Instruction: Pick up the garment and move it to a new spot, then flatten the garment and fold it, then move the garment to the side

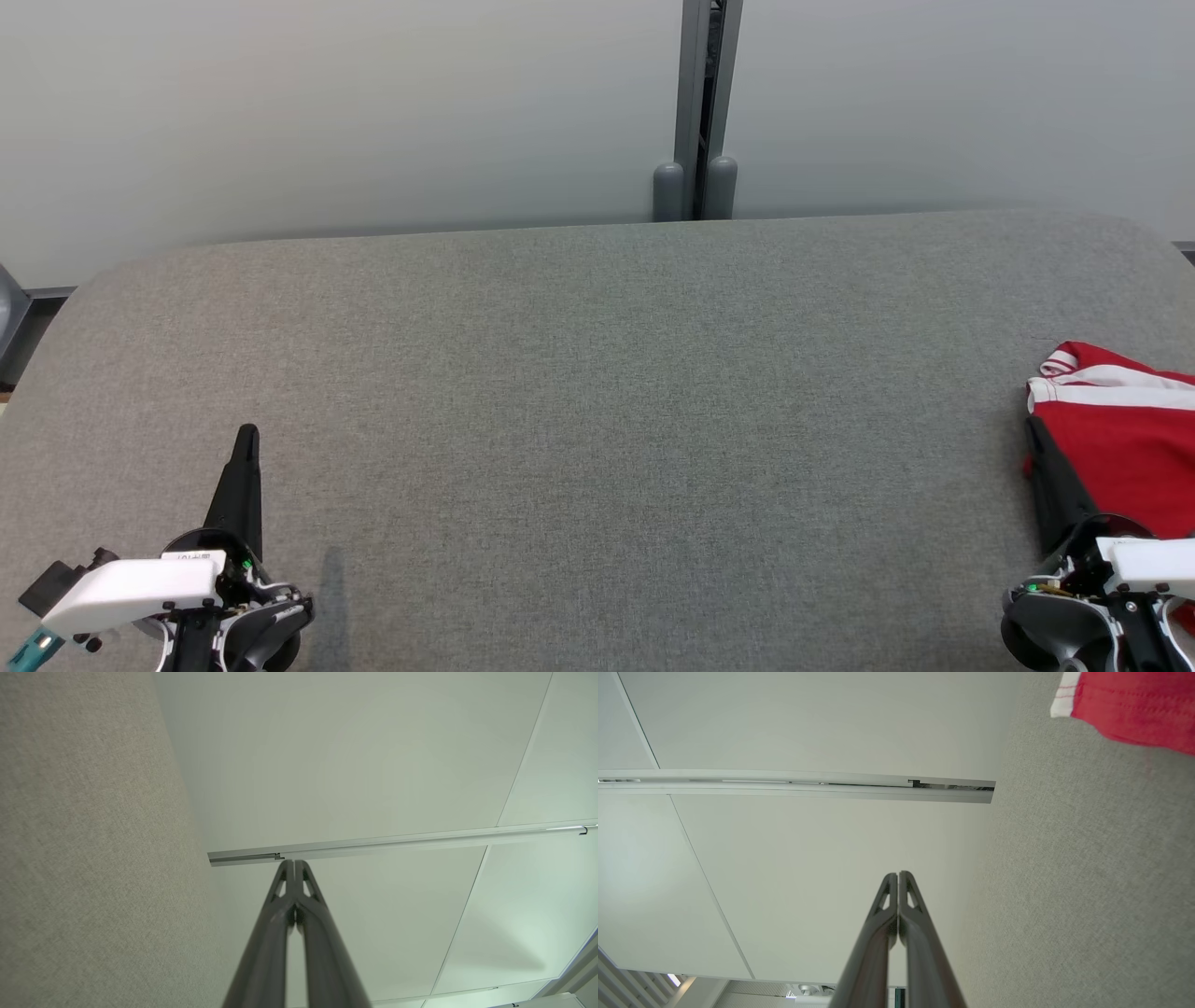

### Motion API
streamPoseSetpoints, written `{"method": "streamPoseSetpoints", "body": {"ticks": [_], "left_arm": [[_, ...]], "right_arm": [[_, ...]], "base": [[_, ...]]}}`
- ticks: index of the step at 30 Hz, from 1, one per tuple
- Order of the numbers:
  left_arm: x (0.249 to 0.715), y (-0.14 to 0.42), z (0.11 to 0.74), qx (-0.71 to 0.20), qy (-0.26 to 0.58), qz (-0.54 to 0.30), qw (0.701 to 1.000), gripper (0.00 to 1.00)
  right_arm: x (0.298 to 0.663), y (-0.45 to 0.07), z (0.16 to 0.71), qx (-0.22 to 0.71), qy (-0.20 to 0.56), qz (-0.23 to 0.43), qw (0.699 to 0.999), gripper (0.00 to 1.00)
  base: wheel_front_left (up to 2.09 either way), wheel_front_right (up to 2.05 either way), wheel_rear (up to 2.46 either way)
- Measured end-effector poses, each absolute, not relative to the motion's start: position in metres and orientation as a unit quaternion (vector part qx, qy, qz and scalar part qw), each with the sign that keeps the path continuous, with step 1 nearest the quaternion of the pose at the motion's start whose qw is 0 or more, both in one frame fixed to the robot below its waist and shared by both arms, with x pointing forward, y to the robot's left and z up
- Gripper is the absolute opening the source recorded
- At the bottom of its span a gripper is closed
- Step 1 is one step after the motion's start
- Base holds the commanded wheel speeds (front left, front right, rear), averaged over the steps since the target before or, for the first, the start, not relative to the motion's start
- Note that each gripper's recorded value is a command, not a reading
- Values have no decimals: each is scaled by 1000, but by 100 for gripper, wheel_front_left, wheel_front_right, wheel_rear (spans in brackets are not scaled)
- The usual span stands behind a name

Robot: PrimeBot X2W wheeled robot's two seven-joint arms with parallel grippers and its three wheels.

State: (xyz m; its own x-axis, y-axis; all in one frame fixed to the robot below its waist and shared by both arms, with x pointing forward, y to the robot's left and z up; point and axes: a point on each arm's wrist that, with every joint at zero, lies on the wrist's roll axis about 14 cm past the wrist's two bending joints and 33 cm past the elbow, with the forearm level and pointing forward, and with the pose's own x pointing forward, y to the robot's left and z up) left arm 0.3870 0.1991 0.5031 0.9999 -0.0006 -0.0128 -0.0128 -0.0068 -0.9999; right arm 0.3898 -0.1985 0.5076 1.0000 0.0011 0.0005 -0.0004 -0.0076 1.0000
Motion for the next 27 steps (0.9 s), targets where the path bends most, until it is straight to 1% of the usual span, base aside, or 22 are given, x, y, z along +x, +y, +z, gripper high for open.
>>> {"method": "streamPoseSetpoints", "body": {"ticks": [27], "left_arm": [[387, 199, 503, -709, 5, 4, 705, 0]], "right_arm": [[390, -198, 508, 710, 0, 1, 704, 0]], "base": [[0, 0, 0]]}}
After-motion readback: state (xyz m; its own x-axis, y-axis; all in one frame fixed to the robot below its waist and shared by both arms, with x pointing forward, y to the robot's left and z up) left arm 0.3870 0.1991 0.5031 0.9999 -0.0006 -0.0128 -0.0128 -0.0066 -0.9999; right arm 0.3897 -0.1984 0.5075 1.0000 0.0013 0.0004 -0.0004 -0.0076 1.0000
